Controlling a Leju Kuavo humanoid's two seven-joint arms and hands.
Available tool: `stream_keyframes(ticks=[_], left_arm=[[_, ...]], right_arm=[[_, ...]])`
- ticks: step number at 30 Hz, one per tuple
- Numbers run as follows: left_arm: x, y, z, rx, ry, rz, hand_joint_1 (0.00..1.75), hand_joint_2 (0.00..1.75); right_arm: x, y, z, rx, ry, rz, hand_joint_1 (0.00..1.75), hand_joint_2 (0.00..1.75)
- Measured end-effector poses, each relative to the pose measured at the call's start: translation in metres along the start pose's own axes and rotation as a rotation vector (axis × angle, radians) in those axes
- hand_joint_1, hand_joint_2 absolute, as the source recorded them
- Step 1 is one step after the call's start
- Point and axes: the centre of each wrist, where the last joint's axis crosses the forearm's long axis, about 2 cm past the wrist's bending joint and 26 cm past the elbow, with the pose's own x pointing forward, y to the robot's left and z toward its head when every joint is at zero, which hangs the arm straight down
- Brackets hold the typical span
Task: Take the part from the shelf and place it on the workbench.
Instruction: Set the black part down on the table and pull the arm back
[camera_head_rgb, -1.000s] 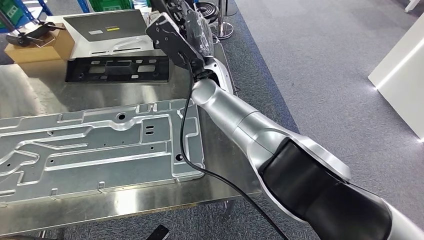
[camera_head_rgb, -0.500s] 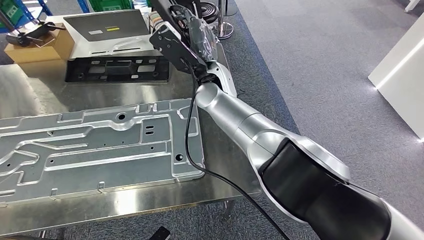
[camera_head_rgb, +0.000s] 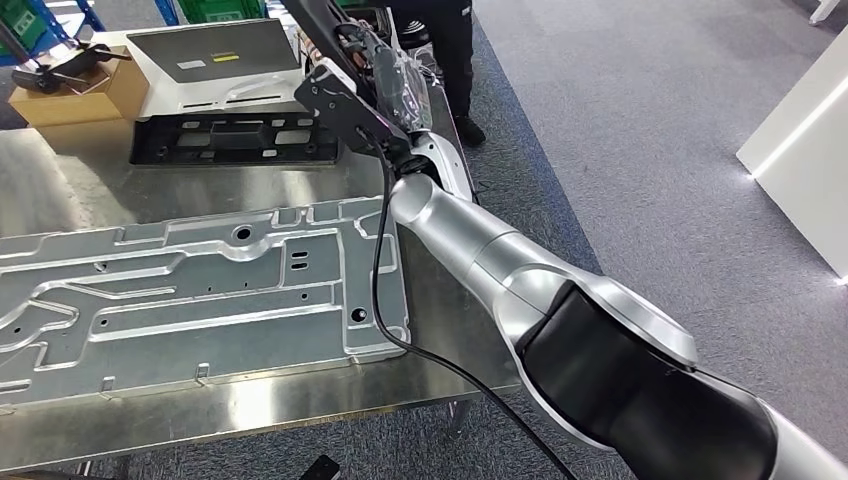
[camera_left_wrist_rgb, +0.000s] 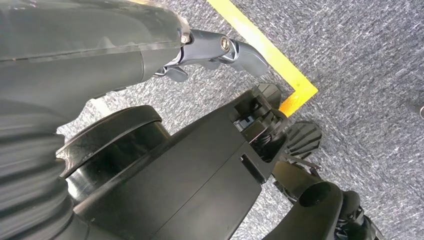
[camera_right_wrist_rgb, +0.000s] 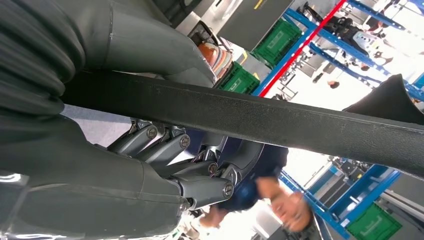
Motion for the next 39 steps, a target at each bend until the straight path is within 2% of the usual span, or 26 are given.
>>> stream_keyframes(ticks=[39], left_arm=[[0.002, -0.004, 0.0, -0.006, 0.024, 0.037, 0.0, 1.75]], right_arm=[[-0.006, 0.011, 0.014, 0.031, 0.025, 0.001, 1.75, 1.75]])
